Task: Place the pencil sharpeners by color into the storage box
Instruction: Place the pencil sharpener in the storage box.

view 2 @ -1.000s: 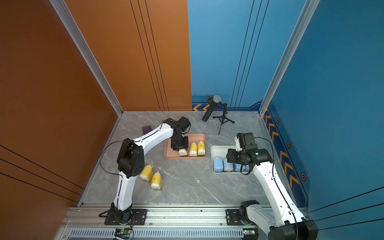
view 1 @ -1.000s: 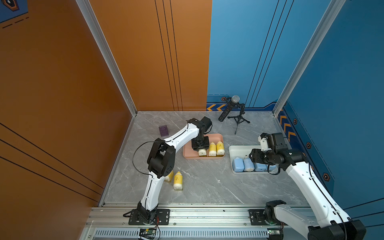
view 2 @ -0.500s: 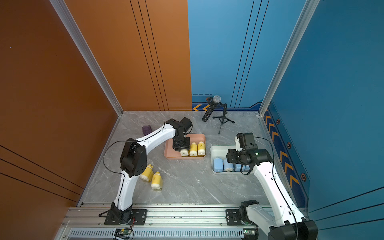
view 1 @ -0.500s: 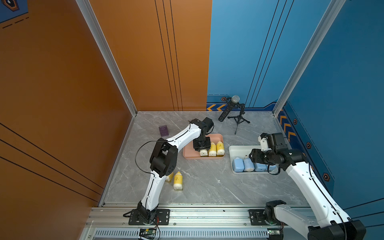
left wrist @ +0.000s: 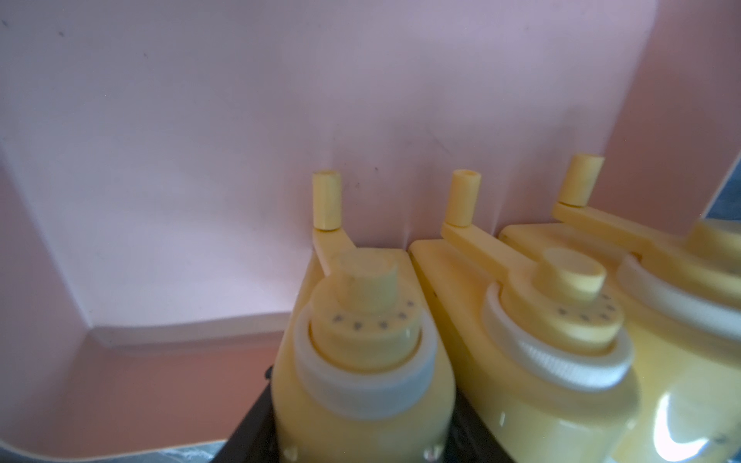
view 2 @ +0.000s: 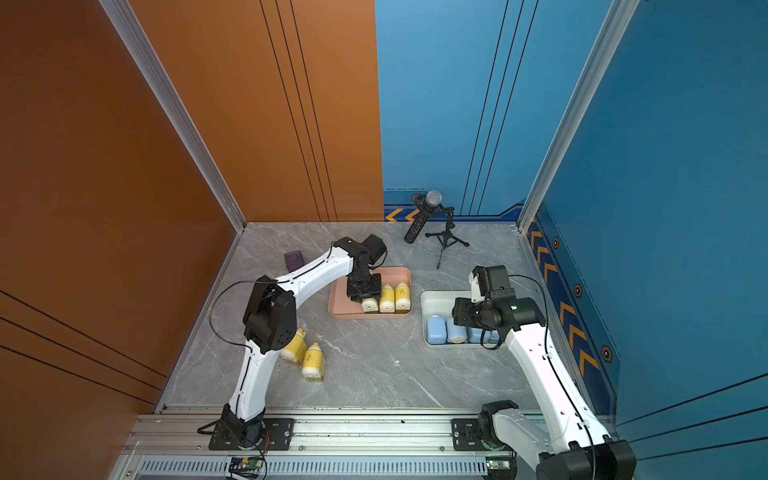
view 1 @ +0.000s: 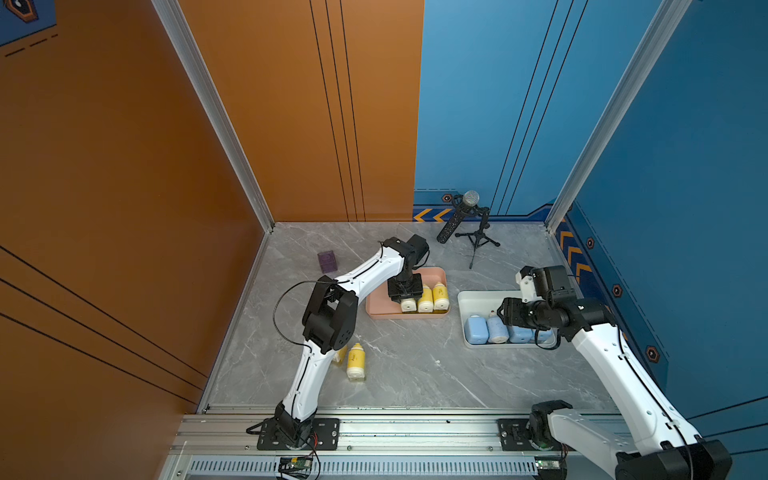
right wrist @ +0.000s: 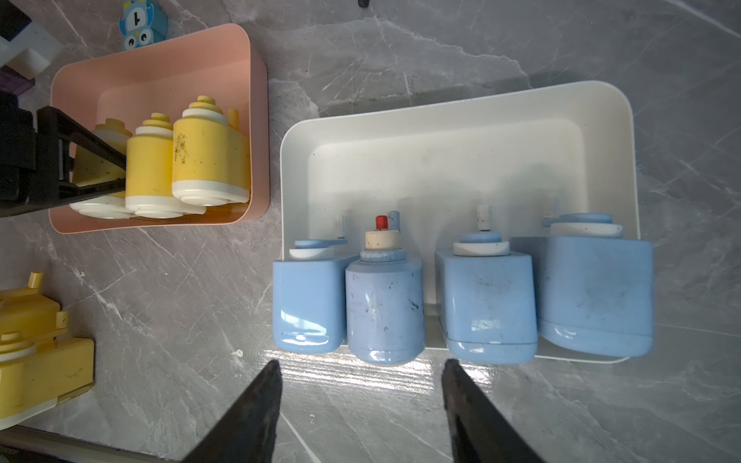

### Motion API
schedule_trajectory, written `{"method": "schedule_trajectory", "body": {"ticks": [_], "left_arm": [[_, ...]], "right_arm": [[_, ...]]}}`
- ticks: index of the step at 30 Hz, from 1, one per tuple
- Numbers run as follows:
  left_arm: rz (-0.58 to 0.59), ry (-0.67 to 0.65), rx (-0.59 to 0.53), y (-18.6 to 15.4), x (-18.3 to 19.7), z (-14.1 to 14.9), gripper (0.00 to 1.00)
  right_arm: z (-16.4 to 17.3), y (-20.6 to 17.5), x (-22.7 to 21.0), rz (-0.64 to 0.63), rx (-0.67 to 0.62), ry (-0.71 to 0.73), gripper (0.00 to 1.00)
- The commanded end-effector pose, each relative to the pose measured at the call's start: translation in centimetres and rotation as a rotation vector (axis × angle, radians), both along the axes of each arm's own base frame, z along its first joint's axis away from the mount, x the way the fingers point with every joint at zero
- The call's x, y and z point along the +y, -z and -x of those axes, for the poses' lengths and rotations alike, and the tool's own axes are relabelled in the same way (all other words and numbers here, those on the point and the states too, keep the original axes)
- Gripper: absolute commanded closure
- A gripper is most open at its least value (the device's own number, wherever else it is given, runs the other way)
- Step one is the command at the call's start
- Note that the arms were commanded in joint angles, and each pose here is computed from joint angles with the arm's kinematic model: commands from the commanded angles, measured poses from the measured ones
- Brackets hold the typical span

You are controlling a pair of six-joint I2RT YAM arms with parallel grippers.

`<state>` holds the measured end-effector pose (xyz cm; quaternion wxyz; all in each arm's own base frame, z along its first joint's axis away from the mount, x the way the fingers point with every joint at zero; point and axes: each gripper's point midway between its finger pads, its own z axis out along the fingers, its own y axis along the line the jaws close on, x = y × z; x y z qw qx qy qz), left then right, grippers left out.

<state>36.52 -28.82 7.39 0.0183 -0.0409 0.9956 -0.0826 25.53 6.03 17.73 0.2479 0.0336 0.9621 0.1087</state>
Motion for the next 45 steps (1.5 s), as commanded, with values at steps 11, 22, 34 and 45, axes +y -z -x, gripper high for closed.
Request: {"method": "schedule_trajectory", "body": {"ticks": [11, 22, 34, 45], "left_arm": [[-0.002, 0.006, 0.031, 0.9, -0.8, 0.5, 0.47], [-0.001, 0.002, 0.033, 0.9, -0.9, 0.5, 0.42], [0.015, -0.003, 0.011, -0.1, -1.0, 0.2, 0.42], [0.026, -0.009, -0.031, -2.1, -0.5, 0.0, 0.42]], "right_arm": [[-0.3, -0.3, 0.1, -0.008, -0.028, -0.013, 0.35], [-0.2, -0.4, 0.1, -0.010, -0.030, -0.011, 0.35], [-0.2, -0.5, 0.2, -0.015, -0.031, -0.014, 0.35], [0.1, -0.7, 0.2, -0.020, -0.042, -0.010, 0.35]]}}
